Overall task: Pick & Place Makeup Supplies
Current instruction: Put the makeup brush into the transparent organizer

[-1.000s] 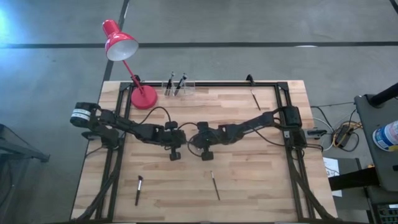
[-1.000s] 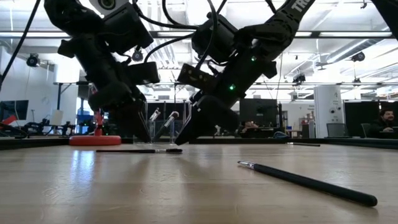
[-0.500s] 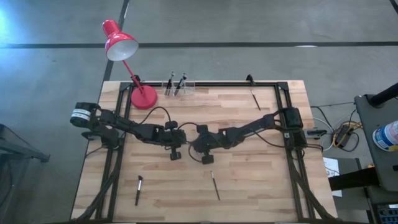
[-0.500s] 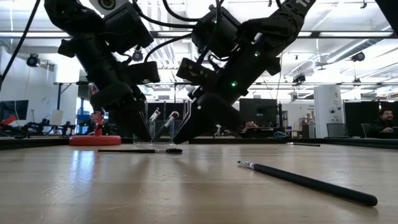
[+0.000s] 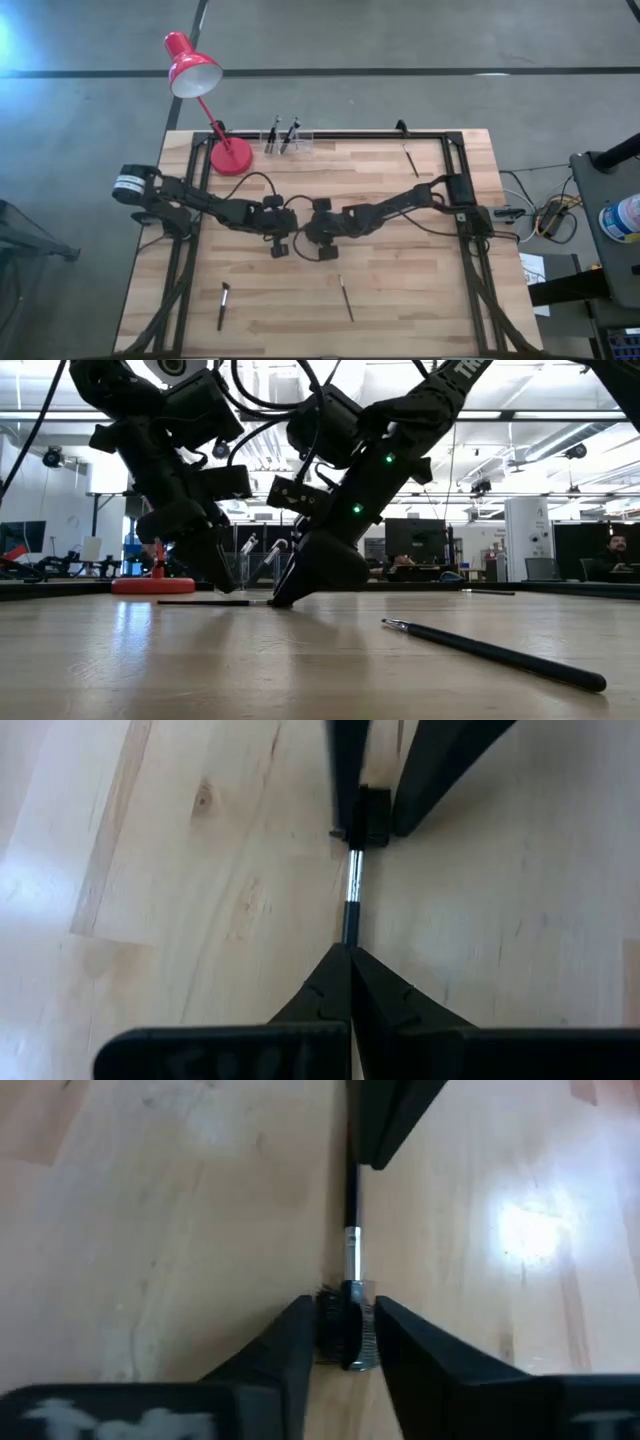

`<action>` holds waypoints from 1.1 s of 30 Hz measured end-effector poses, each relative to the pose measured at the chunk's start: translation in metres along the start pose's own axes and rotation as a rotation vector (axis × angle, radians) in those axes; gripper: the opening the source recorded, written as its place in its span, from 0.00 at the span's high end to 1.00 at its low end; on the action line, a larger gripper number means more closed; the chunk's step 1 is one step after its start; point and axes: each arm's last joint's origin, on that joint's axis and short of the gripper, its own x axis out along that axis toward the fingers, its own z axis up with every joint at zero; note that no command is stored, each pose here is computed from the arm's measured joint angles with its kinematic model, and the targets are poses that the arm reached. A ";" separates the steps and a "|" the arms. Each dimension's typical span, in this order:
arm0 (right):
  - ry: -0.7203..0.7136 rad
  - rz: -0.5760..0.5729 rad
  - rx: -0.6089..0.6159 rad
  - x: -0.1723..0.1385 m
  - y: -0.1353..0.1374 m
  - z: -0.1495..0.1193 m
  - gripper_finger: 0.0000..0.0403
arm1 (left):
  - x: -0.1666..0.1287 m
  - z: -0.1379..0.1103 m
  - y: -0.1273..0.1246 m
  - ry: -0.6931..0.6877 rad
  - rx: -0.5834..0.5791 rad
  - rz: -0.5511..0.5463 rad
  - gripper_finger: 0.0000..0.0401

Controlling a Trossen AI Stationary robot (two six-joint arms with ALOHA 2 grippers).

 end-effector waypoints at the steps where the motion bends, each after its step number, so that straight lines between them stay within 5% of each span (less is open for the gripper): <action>1: 0.006 0.004 -0.001 0.000 0.000 0.000 0.78 | 0.000 0.000 0.000 0.002 0.000 0.000 1.00; 6: 0.008 -0.008 -0.001 0.003 -0.002 0.002 0.96 | -0.004 0.000 -0.002 0.005 0.009 -0.058 1.00; 18: -0.019 0.053 0.015 -0.010 -0.003 0.009 0.98 | -0.036 -0.007 -0.008 0.036 -0.059 -0.013 0.99; 33: -0.087 0.069 0.051 -0.024 0.001 0.021 0.98 | -0.031 -0.002 -0.017 -0.033 -0.105 -0.009 0.75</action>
